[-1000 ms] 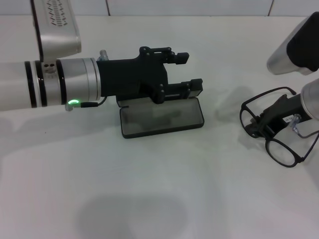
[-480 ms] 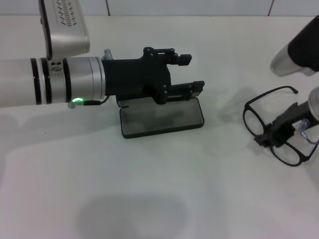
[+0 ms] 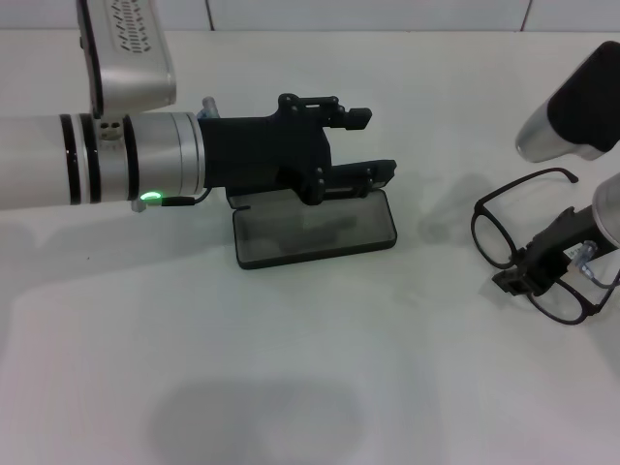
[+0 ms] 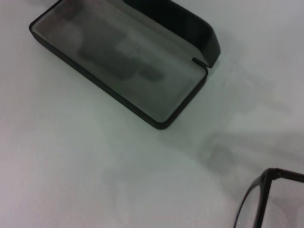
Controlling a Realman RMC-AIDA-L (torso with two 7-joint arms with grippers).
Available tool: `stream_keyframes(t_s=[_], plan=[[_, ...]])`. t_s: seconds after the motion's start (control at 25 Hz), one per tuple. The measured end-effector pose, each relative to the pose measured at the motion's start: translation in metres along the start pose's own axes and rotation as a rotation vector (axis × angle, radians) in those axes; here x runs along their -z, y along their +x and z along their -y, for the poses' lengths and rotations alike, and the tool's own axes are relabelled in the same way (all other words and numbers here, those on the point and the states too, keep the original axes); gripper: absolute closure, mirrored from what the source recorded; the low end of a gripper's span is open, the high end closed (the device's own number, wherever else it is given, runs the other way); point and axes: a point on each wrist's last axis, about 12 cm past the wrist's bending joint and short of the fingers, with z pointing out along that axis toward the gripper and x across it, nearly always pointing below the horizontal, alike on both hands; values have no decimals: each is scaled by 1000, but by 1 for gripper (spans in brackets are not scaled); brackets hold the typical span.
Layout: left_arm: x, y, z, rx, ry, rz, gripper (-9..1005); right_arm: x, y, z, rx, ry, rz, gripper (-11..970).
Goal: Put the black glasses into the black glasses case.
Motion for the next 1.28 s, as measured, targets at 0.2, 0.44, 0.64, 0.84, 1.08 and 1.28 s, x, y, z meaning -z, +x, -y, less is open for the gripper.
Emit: stream_keyframes(t_s=[0.2,0.44,0.64,0.84,1.08,1.28], plan=[[0,0,0,-3,0,-1,344,-3,-1,-2,21,11,-7,648],[0,1,-1,-8,-4,-3,344,-3,-1,-2,35,28,-10,723],[1,1,-2,-8,-12,-5,344,-1,-3,-2,46,33,-4,812],[1,-1,-2,-3,-13,3,344,6,-5,0,63,46,16,841],[3,-11,0,61,16,80,344,18,0,8,64,50,68,842],[18,-27,-8,160,46,190,344,37,17,18,107,-17,303,842]])
